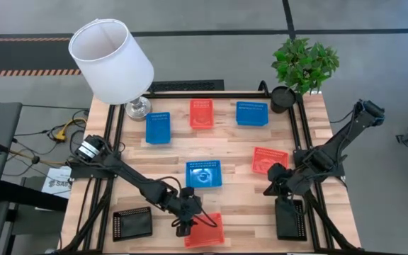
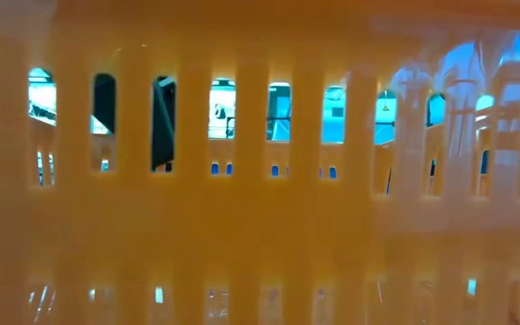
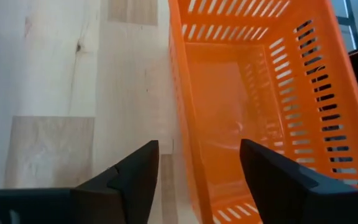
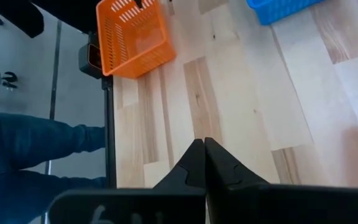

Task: Stack baskets by color
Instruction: Stack the bottom orange bin on top of the middle orange bin

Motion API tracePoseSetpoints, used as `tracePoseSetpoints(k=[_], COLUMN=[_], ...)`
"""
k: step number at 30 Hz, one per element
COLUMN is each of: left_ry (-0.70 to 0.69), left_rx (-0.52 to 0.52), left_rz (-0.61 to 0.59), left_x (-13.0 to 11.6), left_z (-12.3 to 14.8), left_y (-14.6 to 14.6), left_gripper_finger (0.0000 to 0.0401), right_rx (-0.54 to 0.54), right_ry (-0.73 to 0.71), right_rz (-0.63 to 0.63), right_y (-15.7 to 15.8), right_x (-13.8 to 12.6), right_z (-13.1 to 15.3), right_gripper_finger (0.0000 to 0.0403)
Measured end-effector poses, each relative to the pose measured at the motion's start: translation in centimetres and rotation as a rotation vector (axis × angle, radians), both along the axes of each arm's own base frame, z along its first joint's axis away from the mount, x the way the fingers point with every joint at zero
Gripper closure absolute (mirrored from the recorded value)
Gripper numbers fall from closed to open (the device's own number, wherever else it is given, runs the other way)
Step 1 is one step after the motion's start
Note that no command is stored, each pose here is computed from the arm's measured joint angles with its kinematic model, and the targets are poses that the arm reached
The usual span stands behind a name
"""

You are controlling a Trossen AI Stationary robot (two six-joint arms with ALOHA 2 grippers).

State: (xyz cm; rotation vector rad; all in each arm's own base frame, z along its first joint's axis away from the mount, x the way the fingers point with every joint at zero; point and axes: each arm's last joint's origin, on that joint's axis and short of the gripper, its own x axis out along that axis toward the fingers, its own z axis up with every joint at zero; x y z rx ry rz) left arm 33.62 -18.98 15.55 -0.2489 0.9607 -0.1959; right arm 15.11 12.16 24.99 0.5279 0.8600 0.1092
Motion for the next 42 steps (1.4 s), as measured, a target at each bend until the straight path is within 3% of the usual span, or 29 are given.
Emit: tracePoseSetpoints(k=[5,11,15,20,28,31,36,38,42], left_ry=[-0.005,0.004,-0.007,-0.035,-0.21,-0.256,-0.492,-0.566,-0.545], left_rx=[0.021,-0.018,-0.035,0.043,0.172,0.226,0.237,0.23,0.179], left_rz=[0.017,0.035,0.032,-0.019,-0.012,-0.004,0.042,0.032,0.001], left_x=[0.1,0.4,1.8,4.3,7.8,8.9,10.4,11.2,12.8], left_z=[0.2,0.6,2.5,7.2,16.0,16.9,18.8,18.6,15.9], left_y=[0.0,0.4,1.0,3.0,10.2,14.2,21.2,23.4,26.2], left_gripper_finger=[0.0248,0.0385,0.0397,0.0399,0.04,0.0401,0.0401,0.0401,0.0401], right_rx=[-0.008,0.01,0.03,0.062,0.077,0.076,0.049,0.033,0.022], right_ry=[0.006,0.03,-0.005,-0.097,-0.234,-0.285,-0.394,-0.423,-0.474], right_rz=[0.009,0.048,0.086,0.098,0.05,0.019,-0.047,-0.053,-0.085], right_y=[0.0,0.1,0.3,0.1,-0.9,-1.2,-1.2,-1.1,-0.9], right_x=[-0.1,-0.4,-0.9,-1.9,-3.2,-3.7,-4.6,-5.0,-5.6], right_z=[-0.1,-0.1,1.0,3.0,5.7,6.9,8.9,9.3,10.1], right_gripper_finger=[0.0394,0.0394,0.0394,0.0394,0.0394,0.0394,0.0394,0.0394,0.0394])
